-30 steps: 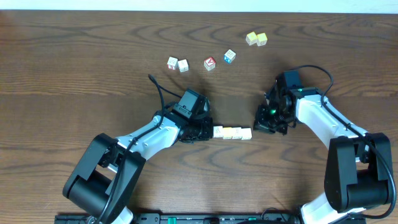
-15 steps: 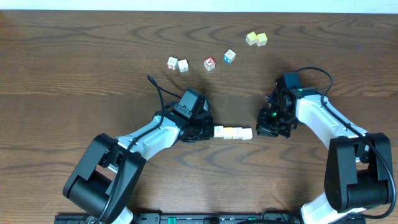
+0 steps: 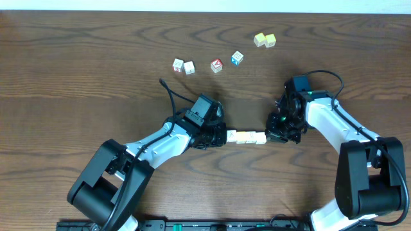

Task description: Lift 4 blocks

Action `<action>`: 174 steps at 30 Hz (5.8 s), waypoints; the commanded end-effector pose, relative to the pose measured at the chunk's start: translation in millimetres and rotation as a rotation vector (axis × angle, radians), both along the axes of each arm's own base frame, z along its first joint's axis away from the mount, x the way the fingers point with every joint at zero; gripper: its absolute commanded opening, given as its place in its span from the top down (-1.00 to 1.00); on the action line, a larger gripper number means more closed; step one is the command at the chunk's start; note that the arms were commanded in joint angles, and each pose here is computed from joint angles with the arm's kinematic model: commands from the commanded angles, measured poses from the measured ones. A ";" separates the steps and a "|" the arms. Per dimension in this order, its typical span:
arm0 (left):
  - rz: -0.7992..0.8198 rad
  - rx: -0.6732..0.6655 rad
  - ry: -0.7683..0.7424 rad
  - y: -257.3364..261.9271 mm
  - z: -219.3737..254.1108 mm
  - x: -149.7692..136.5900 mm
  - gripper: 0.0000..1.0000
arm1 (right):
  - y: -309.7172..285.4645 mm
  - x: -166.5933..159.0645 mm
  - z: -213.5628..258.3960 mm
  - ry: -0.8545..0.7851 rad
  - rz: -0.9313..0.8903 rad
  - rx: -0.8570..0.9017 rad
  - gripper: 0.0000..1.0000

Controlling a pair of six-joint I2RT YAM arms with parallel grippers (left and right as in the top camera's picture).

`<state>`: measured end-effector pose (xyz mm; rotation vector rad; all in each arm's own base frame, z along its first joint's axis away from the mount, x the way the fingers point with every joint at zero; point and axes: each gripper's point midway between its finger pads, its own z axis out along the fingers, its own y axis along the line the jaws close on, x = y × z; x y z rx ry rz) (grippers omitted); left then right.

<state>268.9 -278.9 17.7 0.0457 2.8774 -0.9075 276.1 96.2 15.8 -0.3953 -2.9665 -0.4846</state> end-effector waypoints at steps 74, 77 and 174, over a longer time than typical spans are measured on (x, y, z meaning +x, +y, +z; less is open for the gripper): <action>0.614 0.545 -0.015 239.1 75.2 -12.4 0.71 | 72.3 -36.2 -0.7 -0.132 0.240 -0.321 0.98; 0.614 0.544 -0.016 239.1 75.3 -12.2 0.71 | 75.2 -34.8 -0.7 -0.140 0.241 -0.311 0.98; 0.614 0.545 -0.015 239.1 75.2 -12.4 0.70 | 50.5 -41.4 20.3 -0.177 0.240 -0.289 0.98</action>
